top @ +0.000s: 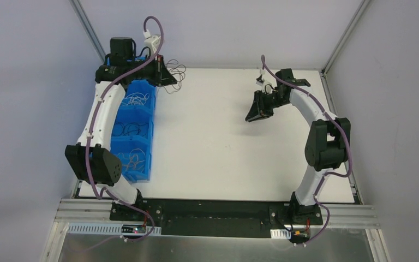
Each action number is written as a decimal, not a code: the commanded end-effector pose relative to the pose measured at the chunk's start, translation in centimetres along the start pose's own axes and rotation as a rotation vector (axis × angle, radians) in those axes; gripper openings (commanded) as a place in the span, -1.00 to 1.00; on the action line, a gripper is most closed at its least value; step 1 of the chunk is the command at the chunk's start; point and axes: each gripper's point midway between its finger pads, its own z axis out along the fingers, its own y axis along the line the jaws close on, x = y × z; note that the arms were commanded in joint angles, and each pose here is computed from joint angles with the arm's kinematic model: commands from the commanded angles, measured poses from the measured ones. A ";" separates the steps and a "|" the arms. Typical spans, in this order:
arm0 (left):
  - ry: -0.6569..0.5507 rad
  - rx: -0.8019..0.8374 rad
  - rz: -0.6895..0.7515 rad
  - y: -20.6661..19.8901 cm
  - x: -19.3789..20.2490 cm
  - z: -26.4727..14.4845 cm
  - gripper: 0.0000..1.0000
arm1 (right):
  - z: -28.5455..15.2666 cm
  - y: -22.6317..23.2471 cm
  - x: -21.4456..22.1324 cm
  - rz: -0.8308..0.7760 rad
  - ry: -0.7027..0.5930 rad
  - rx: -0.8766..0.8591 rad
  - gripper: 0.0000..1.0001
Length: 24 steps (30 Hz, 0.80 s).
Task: Untangle the cables
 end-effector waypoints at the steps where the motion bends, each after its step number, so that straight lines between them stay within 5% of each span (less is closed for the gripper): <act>1: -0.019 -0.056 0.181 -1.7 -1.2 -6.1 -1.00 | -1.1 -0.1 1.3 -0.072 0.040 0.009 -0.40; 9: 0.155 -0.378 0.315 4.1 3.4 -16.8 -1.00 | -1.6 0.8 1.0 -0.093 0.037 -0.020 0.21; 15: 0.275 -0.489 0.341 7.6 6.6 -20.7 -1.00 | -1.8 1.2 0.8 -0.101 0.063 -0.040 0.71; 24: 0.496 -0.507 0.274 13.9 14.2 -22.6 -1.00 | -2.4 1.0 1.7 -0.122 0.075 -0.036 0.75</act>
